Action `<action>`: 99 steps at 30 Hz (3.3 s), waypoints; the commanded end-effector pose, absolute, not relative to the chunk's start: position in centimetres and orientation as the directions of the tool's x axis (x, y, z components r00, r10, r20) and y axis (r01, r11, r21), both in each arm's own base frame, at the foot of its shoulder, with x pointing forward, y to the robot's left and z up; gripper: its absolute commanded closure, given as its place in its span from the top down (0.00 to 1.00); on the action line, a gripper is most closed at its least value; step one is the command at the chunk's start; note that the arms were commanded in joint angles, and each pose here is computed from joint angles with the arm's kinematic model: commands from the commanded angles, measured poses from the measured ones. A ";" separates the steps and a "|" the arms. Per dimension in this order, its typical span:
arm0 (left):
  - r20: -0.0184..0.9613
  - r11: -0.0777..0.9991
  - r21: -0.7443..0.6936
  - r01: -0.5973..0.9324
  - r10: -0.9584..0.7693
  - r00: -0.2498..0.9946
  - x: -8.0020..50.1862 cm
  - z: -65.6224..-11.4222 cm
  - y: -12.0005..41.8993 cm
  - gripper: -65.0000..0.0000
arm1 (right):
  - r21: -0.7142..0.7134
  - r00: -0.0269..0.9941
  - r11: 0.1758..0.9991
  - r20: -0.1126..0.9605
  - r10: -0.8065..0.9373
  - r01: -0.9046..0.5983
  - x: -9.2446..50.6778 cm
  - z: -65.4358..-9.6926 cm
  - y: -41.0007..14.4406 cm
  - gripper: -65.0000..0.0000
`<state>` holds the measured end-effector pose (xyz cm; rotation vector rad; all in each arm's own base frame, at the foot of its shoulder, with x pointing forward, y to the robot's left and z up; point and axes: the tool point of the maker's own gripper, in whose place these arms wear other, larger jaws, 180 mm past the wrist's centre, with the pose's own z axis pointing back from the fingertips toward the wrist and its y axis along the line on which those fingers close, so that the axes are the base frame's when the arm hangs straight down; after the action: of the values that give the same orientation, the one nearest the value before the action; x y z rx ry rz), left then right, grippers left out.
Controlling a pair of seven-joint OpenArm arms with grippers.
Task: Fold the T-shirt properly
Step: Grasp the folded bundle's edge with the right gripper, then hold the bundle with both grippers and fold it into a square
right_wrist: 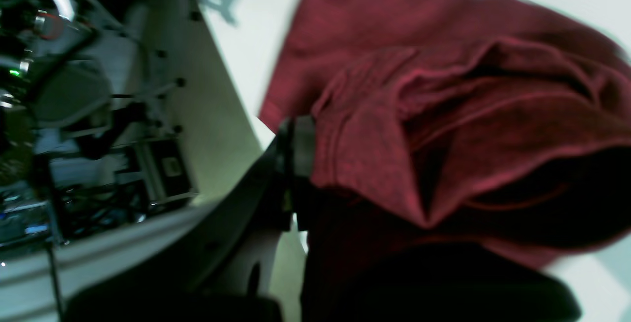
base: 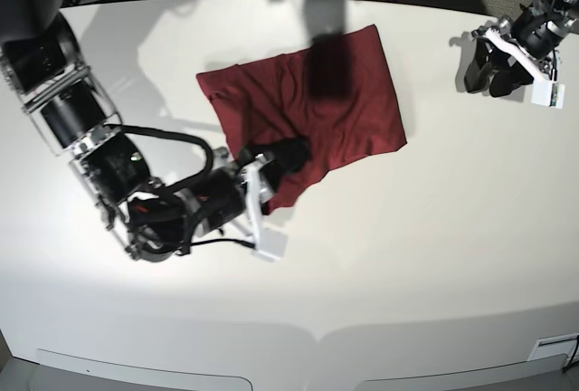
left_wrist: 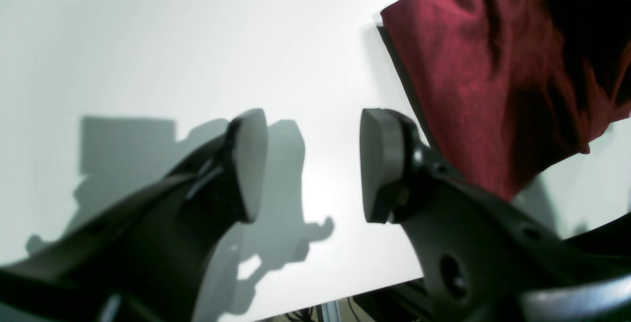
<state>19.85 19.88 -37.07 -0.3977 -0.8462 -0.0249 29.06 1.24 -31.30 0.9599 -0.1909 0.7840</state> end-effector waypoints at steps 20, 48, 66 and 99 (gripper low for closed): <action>0.760 0.925 -0.326 0.195 0.134 0.636 20.4 -35.9 20.0 0.45 | 0.726 0.690 0.144 0.544 0.478 -0.673 25.4 -29.6 12.3 0.00; 0.757 0.925 -0.326 0.195 0.132 0.639 20.4 -36.0 20.0 0.45 | 0.728 0.658 -0.019 0.631 0.411 -0.686 23.4 -25.0 19.4 0.45; 0.747 0.825 -0.534 0.186 0.357 0.561 21.2 -33.4 17.8 0.45 | 0.390 0.474 0.269 0.711 0.519 -0.881 34.3 -24.2 12.2 0.30; 0.649 0.763 -0.594 0.257 0.265 0.713 16.1 -38.6 2.3 0.33 | 0.587 0.706 0.394 0.555 0.441 -0.707 35.5 -33.2 9.6 0.00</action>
<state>15.66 2.50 -39.61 -0.6970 -0.7553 -0.0008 34.34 9.00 -35.28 0.8795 -0.2822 0.7257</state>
